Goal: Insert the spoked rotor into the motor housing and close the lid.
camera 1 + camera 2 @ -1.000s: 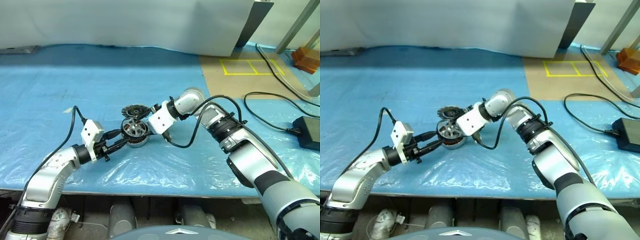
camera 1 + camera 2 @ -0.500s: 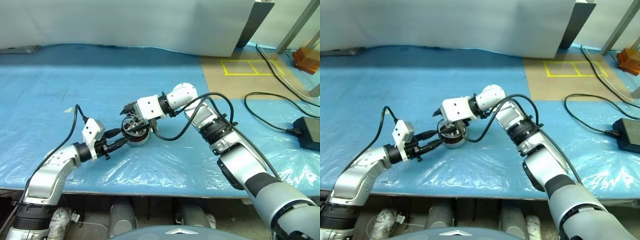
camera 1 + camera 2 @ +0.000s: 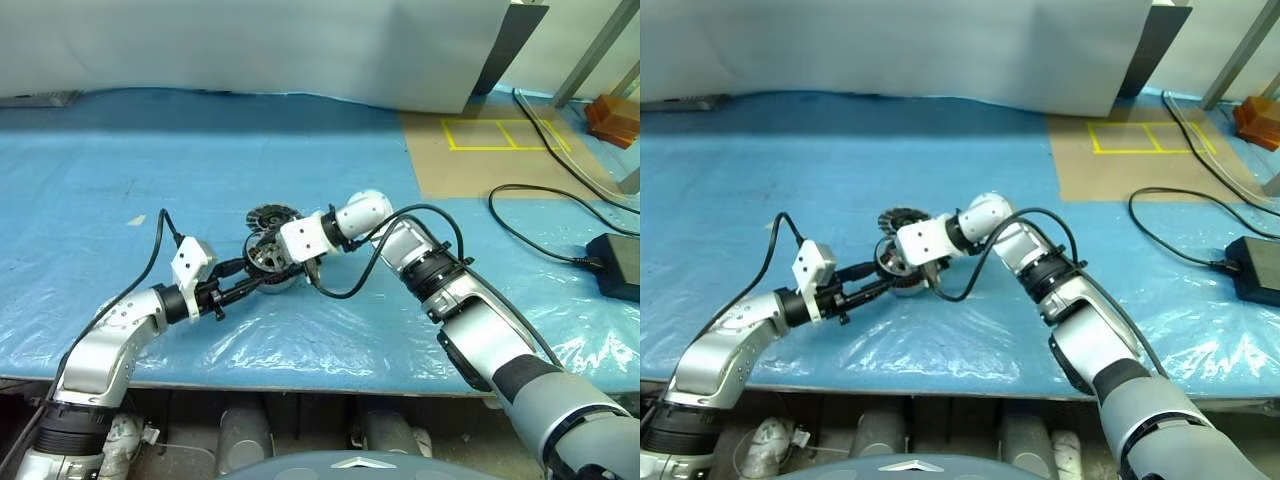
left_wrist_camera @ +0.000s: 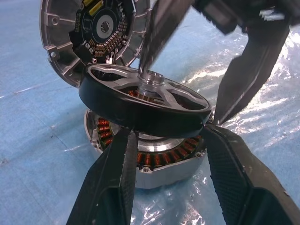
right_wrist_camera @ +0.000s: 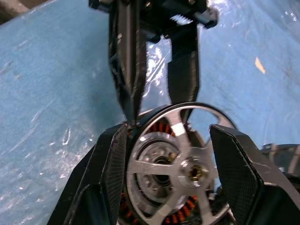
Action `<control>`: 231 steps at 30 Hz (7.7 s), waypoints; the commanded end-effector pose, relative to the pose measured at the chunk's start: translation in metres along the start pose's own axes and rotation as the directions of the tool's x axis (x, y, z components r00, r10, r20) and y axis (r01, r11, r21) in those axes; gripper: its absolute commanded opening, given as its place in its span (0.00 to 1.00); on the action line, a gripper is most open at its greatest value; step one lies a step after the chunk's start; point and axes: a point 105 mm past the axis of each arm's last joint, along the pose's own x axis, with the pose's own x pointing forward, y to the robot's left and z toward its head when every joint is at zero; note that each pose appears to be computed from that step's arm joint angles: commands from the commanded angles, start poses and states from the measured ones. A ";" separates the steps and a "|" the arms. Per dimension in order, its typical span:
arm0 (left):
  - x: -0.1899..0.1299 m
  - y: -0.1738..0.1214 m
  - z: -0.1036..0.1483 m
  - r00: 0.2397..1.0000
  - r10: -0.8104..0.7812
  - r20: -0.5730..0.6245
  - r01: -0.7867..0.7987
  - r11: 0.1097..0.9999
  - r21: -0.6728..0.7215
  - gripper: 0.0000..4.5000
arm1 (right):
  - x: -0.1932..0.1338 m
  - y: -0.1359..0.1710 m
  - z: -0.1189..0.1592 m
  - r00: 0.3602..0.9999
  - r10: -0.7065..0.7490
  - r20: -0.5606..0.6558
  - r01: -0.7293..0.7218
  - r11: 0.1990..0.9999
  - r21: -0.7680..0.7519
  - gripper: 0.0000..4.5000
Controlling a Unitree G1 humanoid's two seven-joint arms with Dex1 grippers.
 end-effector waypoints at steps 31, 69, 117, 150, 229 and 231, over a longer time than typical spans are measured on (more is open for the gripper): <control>-0.001 0.004 0.002 1.000 -0.007 -0.013 0.007 1.000 0.023 0.51 | -0.006 -0.003 0.006 1.000 -0.019 0.021 0.020 0.998 -0.052 0.00; -0.049 0.008 -0.028 0.962 -0.049 -0.270 0.062 0.997 0.041 0.51 | -0.025 -0.013 0.012 0.997 -0.046 0.057 0.042 0.996 0.076 0.00; -0.028 0.021 0.024 0.999 0.049 0.014 -0.050 0.997 0.063 0.51 | 0.014 -0.026 -0.004 0.839 -0.533 0.107 0.182 0.461 0.869 0.00; -0.018 0.021 0.021 1.000 0.020 0.017 -0.021 0.999 0.049 0.51 | -0.106 -0.081 -0.058 0.686 -0.722 -0.086 0.453 0.331 0.828 0.00; -0.023 0.021 0.017 0.998 0.065 -0.005 -0.065 0.997 0.045 0.51 | 0.031 0.006 -0.024 0.917 -0.397 0.045 0.310 0.777 0.548 0.66; -0.022 0.022 0.018 0.998 0.068 -0.005 -0.068 0.997 0.048 0.51 | 0.033 0.006 -0.026 0.918 -0.394 0.035 0.314 0.780 0.542 0.66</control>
